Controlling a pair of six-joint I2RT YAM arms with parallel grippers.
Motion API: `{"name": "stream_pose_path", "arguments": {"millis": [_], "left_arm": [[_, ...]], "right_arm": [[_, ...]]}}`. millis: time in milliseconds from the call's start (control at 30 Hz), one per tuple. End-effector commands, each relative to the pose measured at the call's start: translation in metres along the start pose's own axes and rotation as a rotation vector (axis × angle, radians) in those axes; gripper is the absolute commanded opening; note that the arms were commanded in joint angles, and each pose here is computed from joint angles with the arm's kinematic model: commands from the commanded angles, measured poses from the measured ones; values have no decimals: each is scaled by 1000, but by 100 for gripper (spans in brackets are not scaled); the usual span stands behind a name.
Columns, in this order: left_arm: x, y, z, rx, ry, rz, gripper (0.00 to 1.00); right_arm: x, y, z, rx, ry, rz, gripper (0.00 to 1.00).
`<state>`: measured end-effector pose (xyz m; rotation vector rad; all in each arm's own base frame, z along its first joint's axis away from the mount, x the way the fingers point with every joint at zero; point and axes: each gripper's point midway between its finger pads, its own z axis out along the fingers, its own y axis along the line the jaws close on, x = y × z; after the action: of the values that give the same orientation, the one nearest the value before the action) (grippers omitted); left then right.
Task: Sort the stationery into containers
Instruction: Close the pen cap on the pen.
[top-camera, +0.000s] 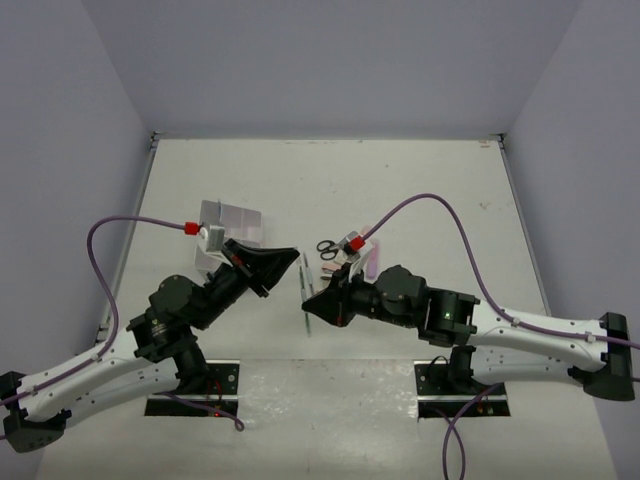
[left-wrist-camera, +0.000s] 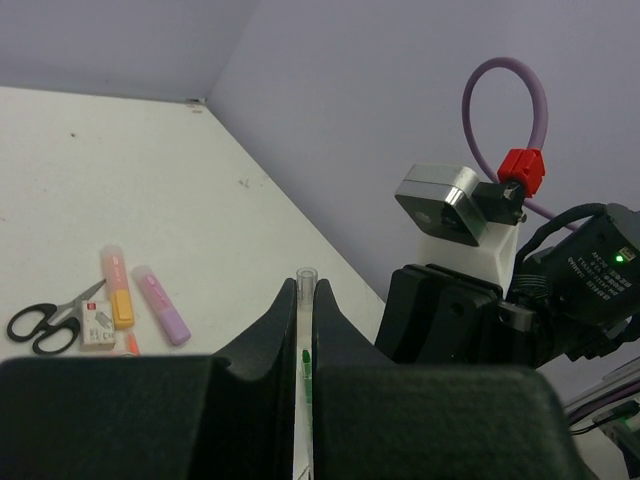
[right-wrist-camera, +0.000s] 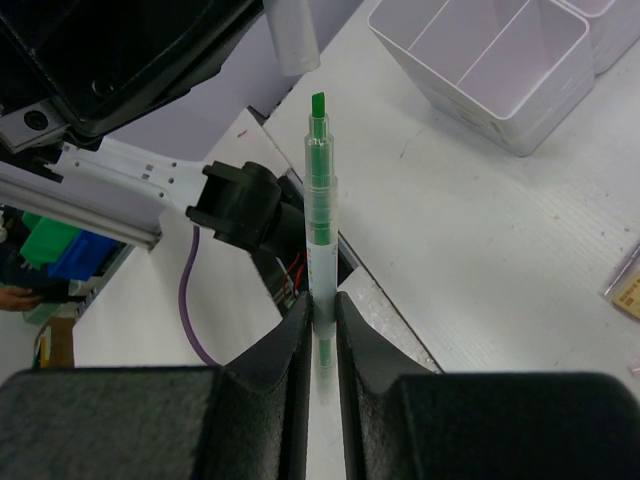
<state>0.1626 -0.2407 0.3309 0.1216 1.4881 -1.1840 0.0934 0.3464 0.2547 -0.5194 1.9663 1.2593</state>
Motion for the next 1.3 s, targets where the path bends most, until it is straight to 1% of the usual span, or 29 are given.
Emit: {"name": "stream_pose_path", "arguments": {"millis": [0,800,1000,1267], "left_arm": [[0,-3,3,22,-12,-12,0],[16,-3,3,49,31,-48,0],[22,-10,2,78,64,-59,0],[32,-5,7,28,133,-64,0]], "right_arm": [[-26,17,-10,-38,-66,-10,0],[-36,17,-16,-15,-91,-14,0],[-40,10,-17,23,-109,-26,0],[-57,11,-21,47,-151,-93,0]]}}
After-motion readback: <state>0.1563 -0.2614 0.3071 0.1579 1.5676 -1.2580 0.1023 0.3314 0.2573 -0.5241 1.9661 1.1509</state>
